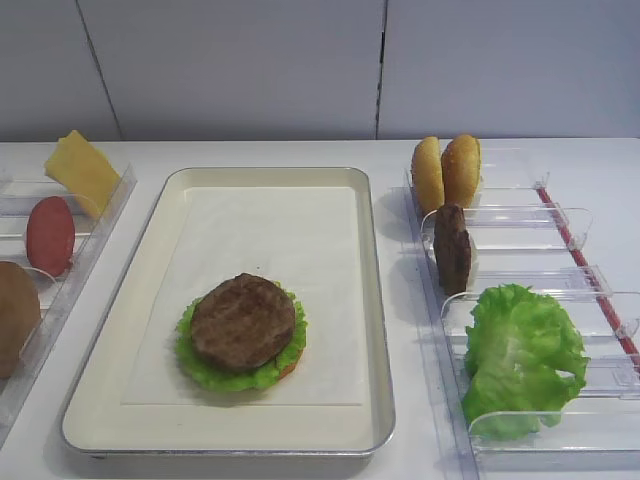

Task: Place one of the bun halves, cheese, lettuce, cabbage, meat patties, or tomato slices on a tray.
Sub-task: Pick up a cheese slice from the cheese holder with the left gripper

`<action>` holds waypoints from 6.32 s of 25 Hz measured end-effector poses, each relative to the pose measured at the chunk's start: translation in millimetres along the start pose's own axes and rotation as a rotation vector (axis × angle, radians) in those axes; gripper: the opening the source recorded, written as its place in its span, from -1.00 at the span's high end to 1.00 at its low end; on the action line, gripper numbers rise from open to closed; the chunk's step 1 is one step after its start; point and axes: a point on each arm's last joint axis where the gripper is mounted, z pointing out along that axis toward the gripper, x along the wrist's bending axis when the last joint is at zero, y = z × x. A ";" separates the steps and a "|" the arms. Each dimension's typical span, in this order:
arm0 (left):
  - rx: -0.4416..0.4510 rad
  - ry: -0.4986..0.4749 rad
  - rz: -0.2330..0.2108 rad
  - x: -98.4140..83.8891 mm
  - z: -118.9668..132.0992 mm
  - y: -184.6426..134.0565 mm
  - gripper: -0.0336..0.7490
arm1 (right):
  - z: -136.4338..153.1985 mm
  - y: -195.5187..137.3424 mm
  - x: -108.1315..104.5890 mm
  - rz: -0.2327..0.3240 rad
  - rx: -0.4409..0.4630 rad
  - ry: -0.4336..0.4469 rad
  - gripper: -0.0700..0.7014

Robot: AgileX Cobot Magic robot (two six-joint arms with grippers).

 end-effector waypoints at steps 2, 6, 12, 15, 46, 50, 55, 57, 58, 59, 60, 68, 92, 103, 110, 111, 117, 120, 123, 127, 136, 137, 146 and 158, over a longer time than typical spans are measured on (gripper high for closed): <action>0.000 0.000 0.000 0.0 0.0 0.0 -0.51 | 0.0 0.0 0.0 0.000 0.000 0.000 -0.59; 0.000 0.000 0.000 0.0 0.0 0.0 -0.51 | 0.0 0.0 0.0 0.000 0.000 0.000 -0.59; 0.001 -0.034 -0.015 -1.1 -7.0 26.0 -0.51 | 0.0 0.0 0.0 0.000 0.000 0.000 -0.59; 0.006 -0.039 -0.022 1.1 -4.3 54.6 -0.51 | 0.0 0.0 0.0 0.000 0.000 0.000 -0.59; 0.343 -0.148 -0.080 17.4 199.8 265.4 -0.42 | 0.0 0.0 -0.3 0.008 0.000 -0.003 -0.59; 0.392 -0.154 -0.076 18.7 230.1 270.9 -0.34 | 0.0 0.0 -0.3 0.008 0.000 -0.003 -0.59; 0.410 -0.128 -0.050 22.8 258.9 274.8 -0.29 | 0.0 0.0 -0.3 0.010 0.000 -0.003 -0.59; 0.417 -0.116 -0.040 24.4 270.1 274.4 -0.29 | 0.0 0.0 -0.3 0.010 0.000 -0.003 -0.59; 0.429 -0.115 -0.040 24.6 277.5 272.1 -0.29 | 0.0 0.0 -0.3 0.010 0.000 -0.003 -0.59; 0.437 -0.115 -0.041 24.7 284.8 270.6 -0.29 | 0.0 0.0 -0.3 0.010 0.000 -0.003 -0.59; 0.446 -0.115 -0.043 24.8 292.9 267.9 -0.29 | 0.0 0.0 -0.3 0.010 0.000 -0.003 -0.59; 0.470 -0.110 -0.048 25.2 334.2 253.0 -0.26 | 0.0 0.0 -0.3 0.010 0.000 -0.003 -0.59; 0.376 -0.170 -0.110 38.9 360.9 249.8 -0.26 | 0.0 0.0 -0.3 0.012 0.000 -0.003 -0.59; 0.406 -0.169 -0.120 41.5 374.2 240.1 -0.26 | 0.0 0.0 -0.3 0.012 0.000 -0.003 -0.59; 0.399 -0.171 -0.128 41.2 376.0 240.0 -0.26 | 0.0 0.0 -0.3 0.012 0.000 -0.003 -0.59; 0.403 -0.175 -0.132 40.7 375.8 239.7 -0.26 | 0.0 0.0 -0.3 0.012 0.000 -0.003 -0.59; 0.489 -0.200 -0.144 38.4 388.3 224.3 -0.26 | 0.0 0.0 -0.3 0.012 0.000 -0.003 -0.59; 0.500 -0.206 -0.152 37.6 391.2 221.5 -0.26 | 0.0 0.0 -0.3 0.012 0.000 -0.003 -0.59; 0.502 -0.209 -0.156 37.3 391.0 221.5 -0.26 | 0.0 0.0 -0.3 0.012 0.000 -0.003 -0.59; 0.511 -0.215 -0.156 36.7 390.5 220.8 -0.25 | 0.0 0.0 -0.3 0.012 0.000 -0.003 -0.59; 0.496 -0.219 -0.134 37.7 381.6 234.3 -0.20 | 0.0 0.0 -0.3 0.012 0.000 -0.003 -0.59; 0.492 -0.219 -0.133 37.8 381.1 236.1 -0.18 | 0.0 0.0 -0.3 0.012 0.000 -0.003 -0.59; 0.532 -0.233 -0.127 36.9 378.3 234.6 0.07 | 0.0 0.0 -0.3 0.012 0.000 -0.004 -0.59; 0.588 -0.201 -0.137 39.2 376.2 230.1 0.77 | 0.0 0.0 -0.5 0.011 0.000 -0.005 -0.59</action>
